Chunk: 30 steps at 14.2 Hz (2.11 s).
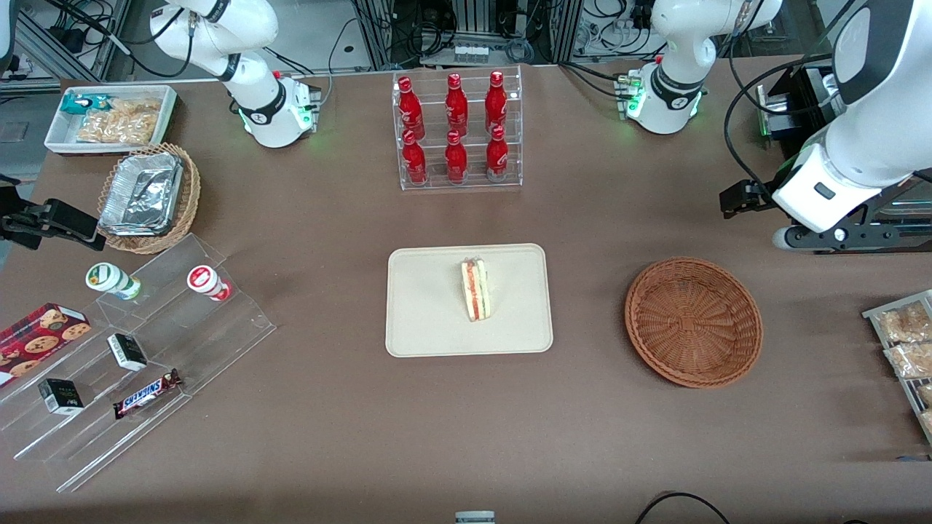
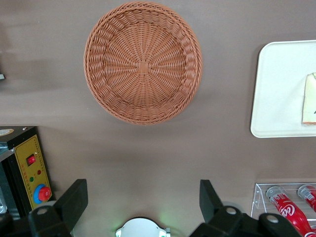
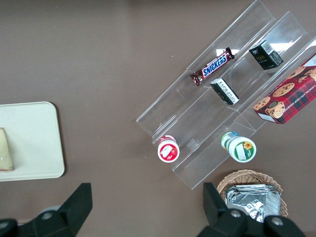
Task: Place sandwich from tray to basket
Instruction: 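Move the left gripper from above the wicker basket to the sandwich on the tray, then lower the open left gripper around the wrapped sandwich and close it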
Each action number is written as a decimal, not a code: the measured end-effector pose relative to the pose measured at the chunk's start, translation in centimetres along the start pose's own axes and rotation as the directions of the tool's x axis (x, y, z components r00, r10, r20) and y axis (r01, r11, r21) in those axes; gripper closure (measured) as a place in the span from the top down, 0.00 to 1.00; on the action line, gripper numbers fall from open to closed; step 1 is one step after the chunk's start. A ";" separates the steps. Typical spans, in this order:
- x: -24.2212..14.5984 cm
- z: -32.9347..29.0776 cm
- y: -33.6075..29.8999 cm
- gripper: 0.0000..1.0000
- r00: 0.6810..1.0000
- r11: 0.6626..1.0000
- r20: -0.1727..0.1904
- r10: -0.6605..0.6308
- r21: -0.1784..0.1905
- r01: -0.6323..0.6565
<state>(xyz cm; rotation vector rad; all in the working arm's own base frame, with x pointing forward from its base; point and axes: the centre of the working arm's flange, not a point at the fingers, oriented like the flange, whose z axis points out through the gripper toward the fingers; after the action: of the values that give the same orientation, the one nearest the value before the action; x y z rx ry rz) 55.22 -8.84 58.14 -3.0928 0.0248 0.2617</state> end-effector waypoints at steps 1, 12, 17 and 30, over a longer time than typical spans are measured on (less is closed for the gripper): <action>0.1 0.1 0.0 1.00 1.000 1.000 0.001 0.000 -0.001 0.000; 2.7 7.5 8.0 1.00 0.999 0.999 0.004 0.052 -0.008 -0.052; 1.6 13.9 20.0 1.00 1.000 1.000 -0.016 0.003 -0.002 -0.003; -1.4 23.8 40.4 1.00 0.963 0.972 -0.138 -0.231 -0.068 0.223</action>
<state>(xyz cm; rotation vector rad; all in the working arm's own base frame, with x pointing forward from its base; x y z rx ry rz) 49.07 -48.24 33.49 -3.1199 -0.3358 0.0282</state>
